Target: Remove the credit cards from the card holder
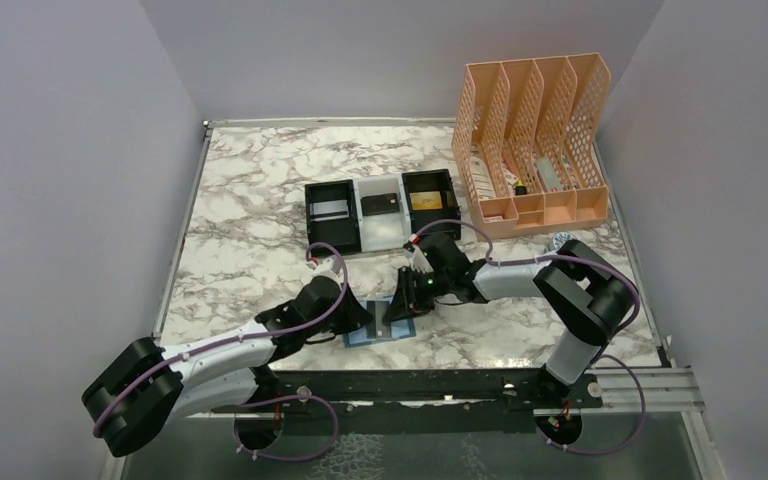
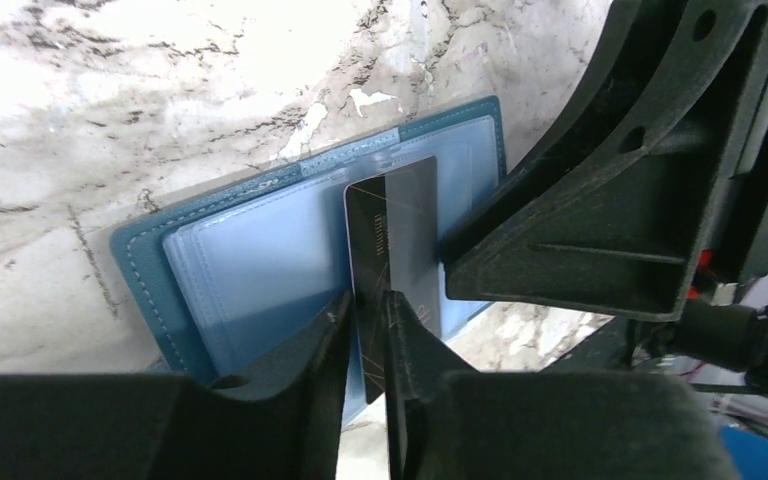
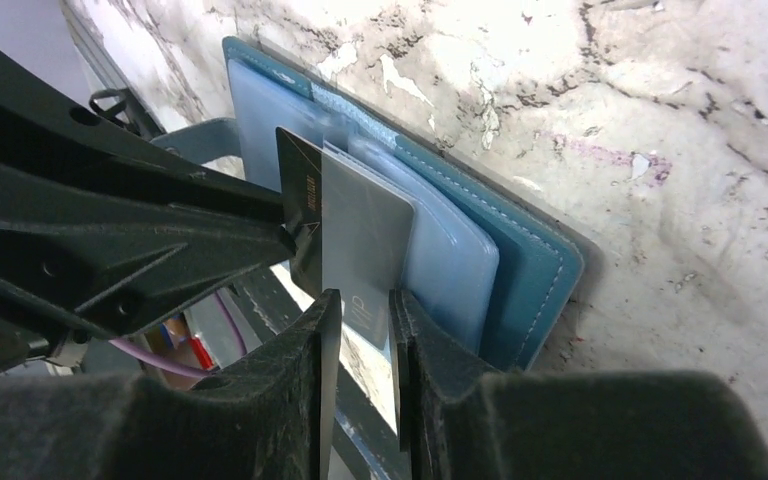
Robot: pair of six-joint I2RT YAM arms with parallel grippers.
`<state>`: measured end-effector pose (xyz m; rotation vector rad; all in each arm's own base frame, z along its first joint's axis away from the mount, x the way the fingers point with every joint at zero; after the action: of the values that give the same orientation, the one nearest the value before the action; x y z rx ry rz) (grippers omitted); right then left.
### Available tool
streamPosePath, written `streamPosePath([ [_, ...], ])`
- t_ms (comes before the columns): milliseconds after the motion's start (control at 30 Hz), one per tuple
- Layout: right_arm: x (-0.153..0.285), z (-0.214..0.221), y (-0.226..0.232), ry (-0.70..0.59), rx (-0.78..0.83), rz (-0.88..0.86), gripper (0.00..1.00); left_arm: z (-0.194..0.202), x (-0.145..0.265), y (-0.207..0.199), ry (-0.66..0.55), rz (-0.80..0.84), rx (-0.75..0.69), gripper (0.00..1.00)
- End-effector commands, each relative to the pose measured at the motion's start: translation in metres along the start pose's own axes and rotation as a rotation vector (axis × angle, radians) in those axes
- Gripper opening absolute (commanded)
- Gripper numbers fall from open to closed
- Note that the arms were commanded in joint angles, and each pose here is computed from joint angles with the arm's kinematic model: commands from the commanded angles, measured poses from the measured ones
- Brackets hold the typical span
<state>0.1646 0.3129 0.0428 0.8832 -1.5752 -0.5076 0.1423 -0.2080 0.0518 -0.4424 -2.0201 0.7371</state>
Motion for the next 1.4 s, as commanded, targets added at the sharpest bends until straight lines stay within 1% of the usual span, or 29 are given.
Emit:
streamPosePath([
  [0,-0.009,0.011,-0.042,-0.028,-0.085,0.169,0.26,0.002,-0.004,-0.002,-0.022,0.071,0.021,0.28],
  [133,-0.012,0.018,-0.053,-0.012,-0.109,0.197,0.23,0.008,-0.007,0.007,-0.021,0.075,0.081,0.32],
  [233,-0.016,0.024,-0.057,0.005,-0.133,0.184,0.22,0.009,-0.005,0.01,-0.033,0.087,0.101,0.32],
  [367,-0.018,0.025,-0.057,0.015,-0.139,0.169,0.21,0.008,0.0,0.005,-0.04,0.127,0.091,0.31],
  [467,-0.018,0.023,-0.056,0.008,-0.139,0.172,0.21,0.008,0.002,0.003,-0.039,0.145,0.097,0.26],
  [767,-0.012,0.017,-0.054,-0.017,-0.125,0.197,0.21,0.004,0.005,0.0,-0.053,0.163,0.11,0.01],
  [800,-0.011,0.016,-0.053,-0.021,-0.124,0.199,0.21,0.004,0.006,0.0,-0.052,0.157,0.108,0.0],
  [1067,-0.004,0.007,-0.048,-0.059,-0.101,0.212,0.21,-0.002,0.009,0.0,-0.054,0.101,0.066,0.0],
  [1100,-0.004,0.006,-0.046,-0.058,-0.096,0.207,0.21,-0.002,0.009,0.0,-0.054,0.1,0.064,0.03],
  [1167,-0.004,0.005,-0.045,-0.056,-0.094,0.2,0.21,-0.002,0.008,0.0,-0.054,0.107,0.066,0.17],
  [1233,-0.005,0.008,-0.047,-0.053,-0.11,0.198,0.21,0.002,0.006,-0.003,-0.044,0.14,0.099,0.29],
  [1267,-0.006,0.011,-0.049,-0.05,-0.123,0.198,0.21,0.004,0.004,-0.004,-0.035,0.158,0.119,0.31],
  [1367,-0.007,0.017,-0.052,-0.044,-0.138,0.192,0.21,0.005,0.001,-0.006,-0.019,0.166,0.131,0.32],
])
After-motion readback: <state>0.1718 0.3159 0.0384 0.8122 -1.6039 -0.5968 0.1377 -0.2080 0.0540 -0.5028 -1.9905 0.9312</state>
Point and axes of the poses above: each gripper's point midway between its finger pads, its own x axis back along the fingers, its own y axis along the line the jaws close on, z = x × y, the point moved 3 cm from there along x, back along the fingers, and after that the axes turned 2 degrees about x, right-handed, at the moved point
